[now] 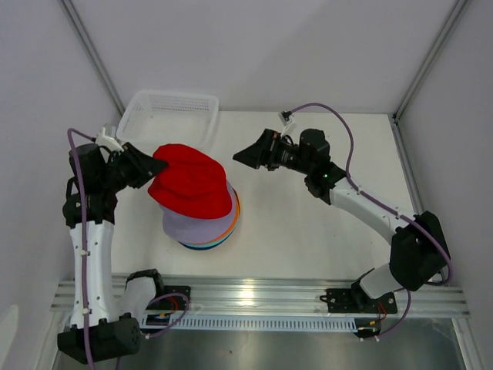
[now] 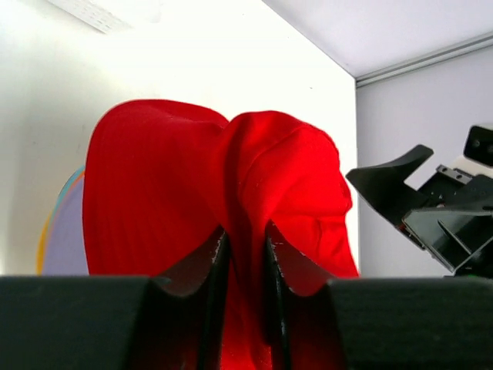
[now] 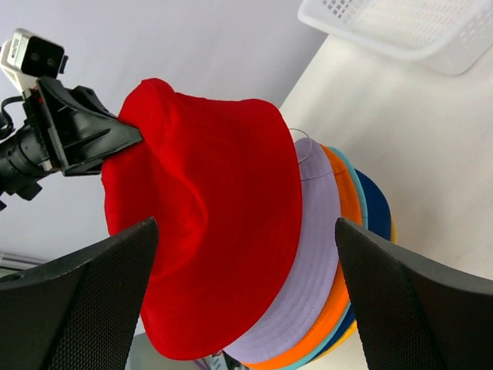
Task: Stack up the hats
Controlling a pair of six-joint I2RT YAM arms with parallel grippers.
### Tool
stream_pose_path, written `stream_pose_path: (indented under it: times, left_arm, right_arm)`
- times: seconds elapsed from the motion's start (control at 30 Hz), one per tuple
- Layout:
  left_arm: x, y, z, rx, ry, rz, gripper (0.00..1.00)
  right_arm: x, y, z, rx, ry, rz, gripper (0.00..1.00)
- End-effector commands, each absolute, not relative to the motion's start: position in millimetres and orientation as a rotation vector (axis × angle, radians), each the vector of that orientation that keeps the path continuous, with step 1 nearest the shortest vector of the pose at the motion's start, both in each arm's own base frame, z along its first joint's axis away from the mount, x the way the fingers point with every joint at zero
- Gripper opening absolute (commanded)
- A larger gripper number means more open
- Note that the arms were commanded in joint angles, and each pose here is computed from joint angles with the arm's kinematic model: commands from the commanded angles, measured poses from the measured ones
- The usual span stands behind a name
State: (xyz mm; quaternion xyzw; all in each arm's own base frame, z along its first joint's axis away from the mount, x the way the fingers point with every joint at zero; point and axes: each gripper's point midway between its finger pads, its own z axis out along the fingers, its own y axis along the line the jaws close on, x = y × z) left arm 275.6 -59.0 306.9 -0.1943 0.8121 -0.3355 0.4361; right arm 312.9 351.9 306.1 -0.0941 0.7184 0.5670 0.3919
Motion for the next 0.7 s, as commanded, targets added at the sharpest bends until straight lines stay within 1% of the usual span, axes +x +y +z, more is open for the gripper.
stream_pose_path:
  times: [0.0,0.07,0.1,0.13,0.2,0.27,0.3,0.37,0.43,0.53,0.67]
  left_arm:
    - [262,-55,317,-0.391,1.965,-0.764,0.31]
    - [253,-61,328,-0.337,1.919,-0.779,0.39]
    - [249,-66,328,-0.313,1.914,-0.809,0.5]
    - [246,-67,331,-0.302,1.903,-0.814,0.57]
    - [239,-68,336,-0.3,1.896,-0.805,0.78]
    - [232,-59,329,-0.375,1.921,-0.74,0.82]
    - [229,-54,330,-0.429,1.92,-0.708,0.94]
    - [221,-36,319,-0.572,1.936,-0.599,0.99]
    - [208,-27,315,-0.684,1.901,-0.55,0.99]
    - [189,-25,306,-0.839,1.865,-0.564,1.0]
    - [171,-32,289,-0.959,1.847,-0.622,0.99]
  right_arm:
    - [307,361,327,-0.295,1.735,1.523,1.0]
    - [307,365,322,-0.304,1.746,1.541,1.0]
    - [306,367,322,-0.314,1.748,1.551,0.99]
    - [305,369,321,-0.321,1.748,1.556,0.99]
    - [305,375,315,-0.338,1.763,1.567,0.99]
    - [307,380,310,-0.351,1.778,1.581,0.99]
    - [307,382,309,-0.354,1.783,1.586,1.0]
    - [309,385,310,-0.362,1.782,1.592,0.99]
    - [310,388,306,-0.364,1.792,1.596,0.99]
    - [311,393,305,-0.374,1.795,1.605,0.99]
    - [308,401,308,-0.398,1.789,1.62,0.95]
